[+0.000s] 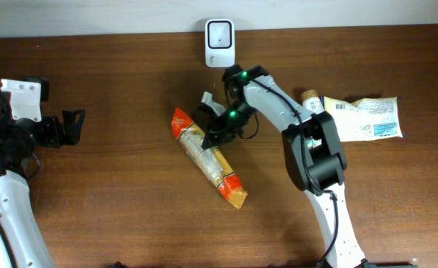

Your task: Scan the item barcode

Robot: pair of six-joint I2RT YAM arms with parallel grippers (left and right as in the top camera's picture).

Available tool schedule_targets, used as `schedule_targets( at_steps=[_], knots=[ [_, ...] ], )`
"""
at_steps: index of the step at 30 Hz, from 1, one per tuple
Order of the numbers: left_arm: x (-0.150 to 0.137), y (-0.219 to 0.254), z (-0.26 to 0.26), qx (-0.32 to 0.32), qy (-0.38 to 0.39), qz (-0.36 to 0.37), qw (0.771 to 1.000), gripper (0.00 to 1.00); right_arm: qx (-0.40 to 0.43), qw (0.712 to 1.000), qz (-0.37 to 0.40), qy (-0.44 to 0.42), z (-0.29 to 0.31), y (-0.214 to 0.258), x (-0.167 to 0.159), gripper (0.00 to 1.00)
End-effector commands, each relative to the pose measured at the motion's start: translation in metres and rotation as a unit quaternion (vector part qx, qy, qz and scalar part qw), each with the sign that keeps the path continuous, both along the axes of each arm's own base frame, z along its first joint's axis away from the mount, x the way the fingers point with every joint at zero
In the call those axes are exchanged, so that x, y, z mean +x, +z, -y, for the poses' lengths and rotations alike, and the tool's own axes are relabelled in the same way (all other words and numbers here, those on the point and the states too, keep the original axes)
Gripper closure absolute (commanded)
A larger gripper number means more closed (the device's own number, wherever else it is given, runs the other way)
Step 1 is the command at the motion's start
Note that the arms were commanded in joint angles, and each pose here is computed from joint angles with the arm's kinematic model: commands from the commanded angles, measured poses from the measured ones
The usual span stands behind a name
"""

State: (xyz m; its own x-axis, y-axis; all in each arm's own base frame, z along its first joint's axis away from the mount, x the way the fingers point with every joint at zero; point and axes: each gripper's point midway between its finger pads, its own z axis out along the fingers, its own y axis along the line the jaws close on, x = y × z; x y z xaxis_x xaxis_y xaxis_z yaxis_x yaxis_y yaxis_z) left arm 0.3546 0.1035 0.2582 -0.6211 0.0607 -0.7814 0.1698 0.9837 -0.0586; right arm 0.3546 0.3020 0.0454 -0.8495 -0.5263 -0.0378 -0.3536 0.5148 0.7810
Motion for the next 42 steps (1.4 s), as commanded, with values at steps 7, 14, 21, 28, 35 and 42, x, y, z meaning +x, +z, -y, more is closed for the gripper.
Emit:
schedule_targets(
  at_steps=[7,14,21,28,35,42],
  knots=[
    [0.001,0.005,0.0,0.005,-0.008,0.009,1.0,0.01,-0.056,0.997,0.042,0.039,0.033,-0.005,0.0,0.28],
    [0.001,0.005,0.0,0.005,-0.008,0.009,1.0,0.01,-0.102,0.991,0.044,0.07,0.052,-0.013,-0.009,0.22],
    [0.001,0.005,0.0,0.005,-0.008,0.009,1.0,0.01,-0.101,0.99,0.006,0.101,0.063,-0.031,-0.038,0.21],
    [0.001,0.005,0.0,0.005,-0.008,0.009,1.0,0.01,-0.077,0.993,-0.026,0.081,0.067,-0.039,-0.047,0.22],
    [0.001,0.005,0.001,0.005,-0.008,0.009,1.0,0.01,-0.033,0.997,-0.037,0.062,0.054,-0.029,-0.046,0.96],
    [0.001,0.005,0.0,0.005,-0.008,0.009,1.0,0.01,0.056,0.997,-0.053,0.028,0.028,0.011,-0.035,0.96]
  ],
)
